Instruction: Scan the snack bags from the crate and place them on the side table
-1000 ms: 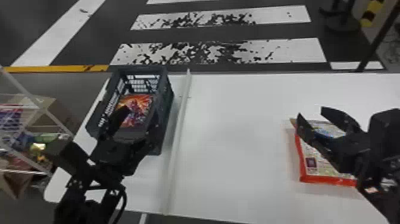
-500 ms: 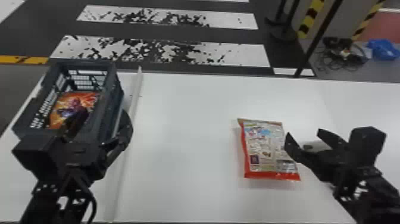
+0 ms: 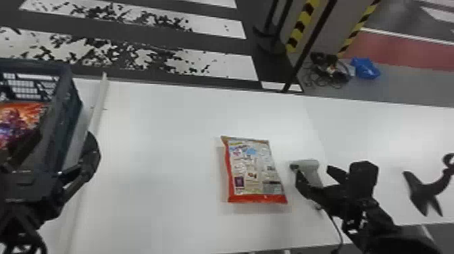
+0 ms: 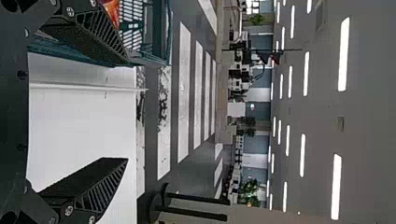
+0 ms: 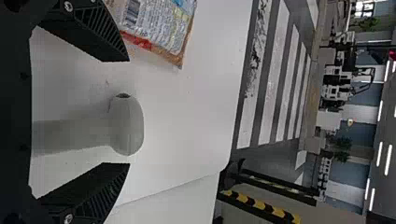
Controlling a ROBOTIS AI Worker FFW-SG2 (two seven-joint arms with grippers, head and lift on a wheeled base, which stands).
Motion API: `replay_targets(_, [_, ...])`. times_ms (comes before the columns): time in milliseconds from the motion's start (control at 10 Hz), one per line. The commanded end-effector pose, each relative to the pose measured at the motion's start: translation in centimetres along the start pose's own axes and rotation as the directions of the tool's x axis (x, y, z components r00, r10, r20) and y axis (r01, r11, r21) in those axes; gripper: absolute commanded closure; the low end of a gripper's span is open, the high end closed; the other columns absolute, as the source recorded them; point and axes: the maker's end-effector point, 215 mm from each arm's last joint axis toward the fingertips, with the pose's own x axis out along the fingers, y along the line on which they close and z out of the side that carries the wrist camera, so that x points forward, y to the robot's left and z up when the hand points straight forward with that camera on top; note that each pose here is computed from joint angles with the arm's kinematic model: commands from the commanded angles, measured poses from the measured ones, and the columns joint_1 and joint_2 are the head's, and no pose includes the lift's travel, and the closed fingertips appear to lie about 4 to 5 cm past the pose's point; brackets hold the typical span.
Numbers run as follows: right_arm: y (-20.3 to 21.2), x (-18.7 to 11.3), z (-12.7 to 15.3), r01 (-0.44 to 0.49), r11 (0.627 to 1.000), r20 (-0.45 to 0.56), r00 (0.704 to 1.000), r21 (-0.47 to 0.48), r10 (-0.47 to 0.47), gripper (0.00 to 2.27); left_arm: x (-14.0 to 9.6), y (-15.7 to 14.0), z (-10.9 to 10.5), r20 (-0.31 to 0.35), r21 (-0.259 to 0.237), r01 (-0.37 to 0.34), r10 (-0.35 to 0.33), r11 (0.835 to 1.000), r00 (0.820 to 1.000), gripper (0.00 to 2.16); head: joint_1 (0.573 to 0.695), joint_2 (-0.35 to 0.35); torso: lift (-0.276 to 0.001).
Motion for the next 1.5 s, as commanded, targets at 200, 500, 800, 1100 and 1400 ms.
replay_targets(200, [-1.2,2.0,-3.5,0.001,1.000,-0.093,0.996,-0.022,-0.003,0.20,0.0,0.0,-0.7,-0.017,0.003,0.006,-0.006,1.000,1.000,0.15,0.695,-0.296,-0.094])
replay_targets(500, [-1.9,3.0,-5.7,0.012,0.999,-0.175,0.984,-0.041,-0.019,1.18,0.0,0.3,-1.3,-0.032,0.003,0.004,-0.004,1.000,0.999,0.15,0.695,-0.305,-0.094])
replay_targets(800, [-2.6,2.4,-4.4,0.041,0.998,-0.152,0.987,-0.046,-0.048,2.18,0.0,0.3,-1.4,-0.035,0.000,0.004,-0.004,1.000,0.999,0.15,0.695,-0.316,-0.094])
replay_targets(1100, [-0.2,-0.9,-2.1,0.003,1.000,-0.142,0.990,-0.030,-0.007,2.24,0.0,0.2,-1.9,-0.043,-0.005,0.005,-0.005,1.000,0.999,0.15,0.695,-0.314,-0.094])
replay_targets(1400, [4.9,-3.3,-0.6,-0.103,0.995,-0.155,0.983,-0.005,0.101,2.24,0.0,0.2,-2.1,-0.047,-0.007,0.005,-0.005,1.000,0.999,0.15,0.695,-0.264,-0.094])
